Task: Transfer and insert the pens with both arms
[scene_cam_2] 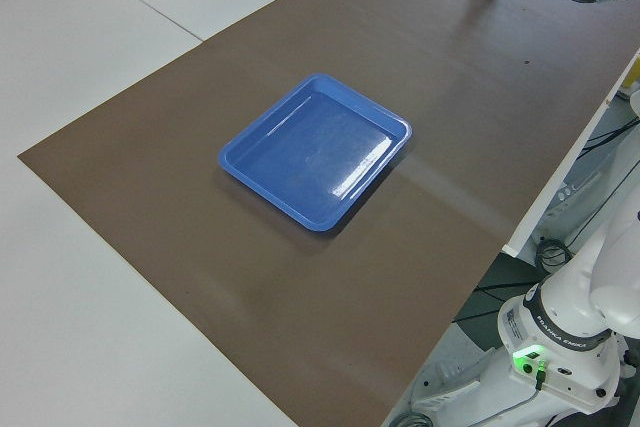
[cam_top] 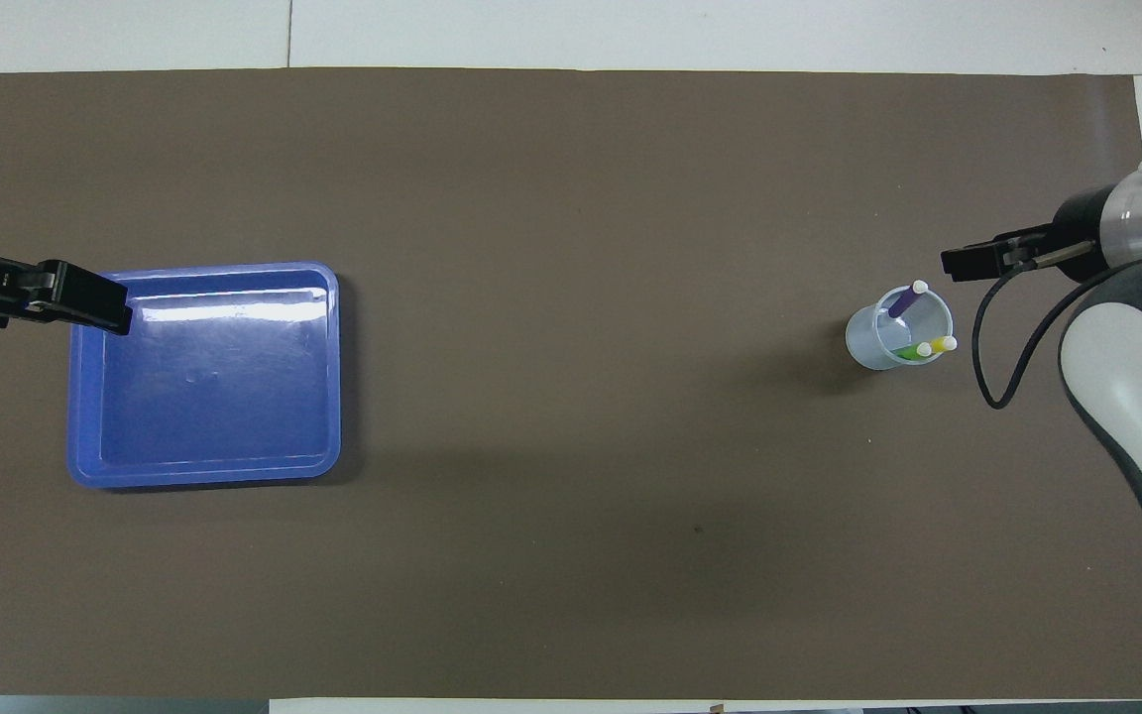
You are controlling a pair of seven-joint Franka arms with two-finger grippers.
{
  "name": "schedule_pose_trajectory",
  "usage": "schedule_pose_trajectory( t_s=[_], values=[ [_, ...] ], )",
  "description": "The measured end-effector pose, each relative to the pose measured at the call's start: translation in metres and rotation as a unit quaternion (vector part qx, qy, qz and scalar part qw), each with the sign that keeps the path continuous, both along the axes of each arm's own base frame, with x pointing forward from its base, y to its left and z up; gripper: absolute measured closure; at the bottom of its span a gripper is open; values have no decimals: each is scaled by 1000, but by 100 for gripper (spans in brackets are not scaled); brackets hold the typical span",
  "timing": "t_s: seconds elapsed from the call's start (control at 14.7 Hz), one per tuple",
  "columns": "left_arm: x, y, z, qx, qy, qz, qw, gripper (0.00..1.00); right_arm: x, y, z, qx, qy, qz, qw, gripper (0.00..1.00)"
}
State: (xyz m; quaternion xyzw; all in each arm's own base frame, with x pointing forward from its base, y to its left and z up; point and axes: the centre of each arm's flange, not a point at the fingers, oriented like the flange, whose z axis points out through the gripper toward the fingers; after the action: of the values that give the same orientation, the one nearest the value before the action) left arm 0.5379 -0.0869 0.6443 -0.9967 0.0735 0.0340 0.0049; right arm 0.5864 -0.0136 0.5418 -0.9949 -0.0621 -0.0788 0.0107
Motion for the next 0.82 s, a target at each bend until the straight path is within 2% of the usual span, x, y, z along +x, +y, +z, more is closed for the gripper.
schedule_pose_trajectory(
  t_s=[0.2,0.34,0.61,0.82],
  values=[
    [-1,0,1,0,-1,0,1000,0,-6,4,44,-12,22,-72,997,0],
    [-1,0,2,0,-2,0,1000,0,-10,5,61,-12,30,-98,995,0],
    [0,7,2,0,-1,7,1000,0,-17,3,74,-12,54,-136,989,0],
    [0,9,2,-1,-1,8,1000,0,-18,5,75,-11,58,-146,988,0]
  ],
)
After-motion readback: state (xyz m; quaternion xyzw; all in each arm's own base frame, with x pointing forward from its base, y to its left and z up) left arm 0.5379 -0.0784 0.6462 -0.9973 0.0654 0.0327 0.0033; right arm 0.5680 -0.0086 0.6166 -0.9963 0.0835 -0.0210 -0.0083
